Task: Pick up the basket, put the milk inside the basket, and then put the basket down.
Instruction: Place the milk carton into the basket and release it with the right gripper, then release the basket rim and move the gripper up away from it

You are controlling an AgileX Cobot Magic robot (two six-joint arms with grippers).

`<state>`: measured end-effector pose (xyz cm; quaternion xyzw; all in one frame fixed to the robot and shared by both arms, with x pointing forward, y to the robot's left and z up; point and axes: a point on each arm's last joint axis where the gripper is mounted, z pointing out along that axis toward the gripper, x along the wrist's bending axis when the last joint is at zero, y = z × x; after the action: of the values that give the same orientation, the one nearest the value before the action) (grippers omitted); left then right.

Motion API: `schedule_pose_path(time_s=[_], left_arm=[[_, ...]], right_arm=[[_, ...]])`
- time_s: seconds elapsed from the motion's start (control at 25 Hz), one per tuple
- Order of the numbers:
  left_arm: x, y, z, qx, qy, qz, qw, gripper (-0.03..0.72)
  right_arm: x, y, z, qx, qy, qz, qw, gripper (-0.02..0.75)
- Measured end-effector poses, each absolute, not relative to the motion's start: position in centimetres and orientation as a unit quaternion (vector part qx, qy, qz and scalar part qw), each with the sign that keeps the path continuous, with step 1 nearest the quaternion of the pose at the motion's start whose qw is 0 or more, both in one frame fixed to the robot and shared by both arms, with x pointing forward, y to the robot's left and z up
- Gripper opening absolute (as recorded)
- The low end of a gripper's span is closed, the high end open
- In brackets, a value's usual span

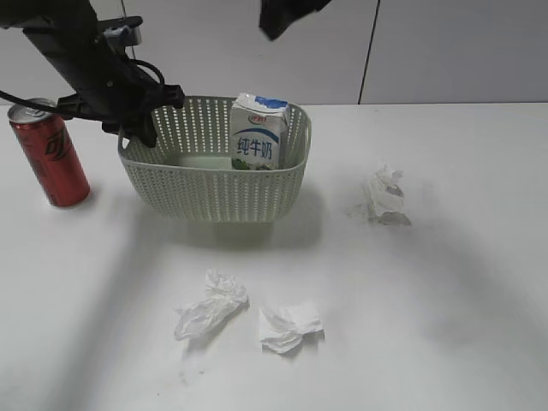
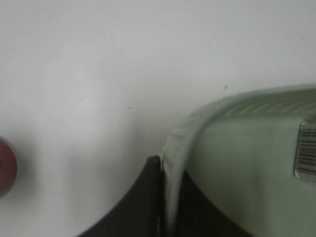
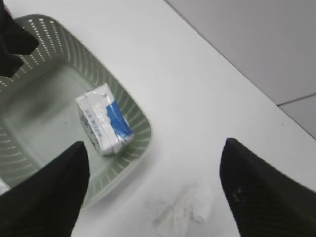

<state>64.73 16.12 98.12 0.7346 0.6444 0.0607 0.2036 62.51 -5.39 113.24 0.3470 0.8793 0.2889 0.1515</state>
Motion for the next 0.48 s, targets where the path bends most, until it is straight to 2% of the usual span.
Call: schedule_pose_path(time_s=[0.08, 0.2, 0.36, 0.48], left_arm=[[64.7, 16.1, 98.1, 0.734, 0.644, 0.061, 0.204, 0.0], [64.7, 16.1, 98.1, 0.734, 0.644, 0.061, 0.204, 0.0], [64.8, 16.1, 98.1, 0.734, 0.644, 0.062, 0.205, 0.0], [64.8, 16.1, 98.1, 0.734, 0.644, 0.062, 0.206, 0.0]], right_arm=[[61.4, -8.1, 115.9, 0.365, 0.867, 0.297, 0.166, 0.628], [59.6, -12.5, 117.4, 0.406, 0.853, 0.282, 0.167, 0.628], [56.8, -18.3, 116.5, 0.483, 0.828, 0.243, 0.148, 0.614], [54.0, -21.3, 114.2, 0.525, 0.816, 0.206, 0.13, 0.598]])
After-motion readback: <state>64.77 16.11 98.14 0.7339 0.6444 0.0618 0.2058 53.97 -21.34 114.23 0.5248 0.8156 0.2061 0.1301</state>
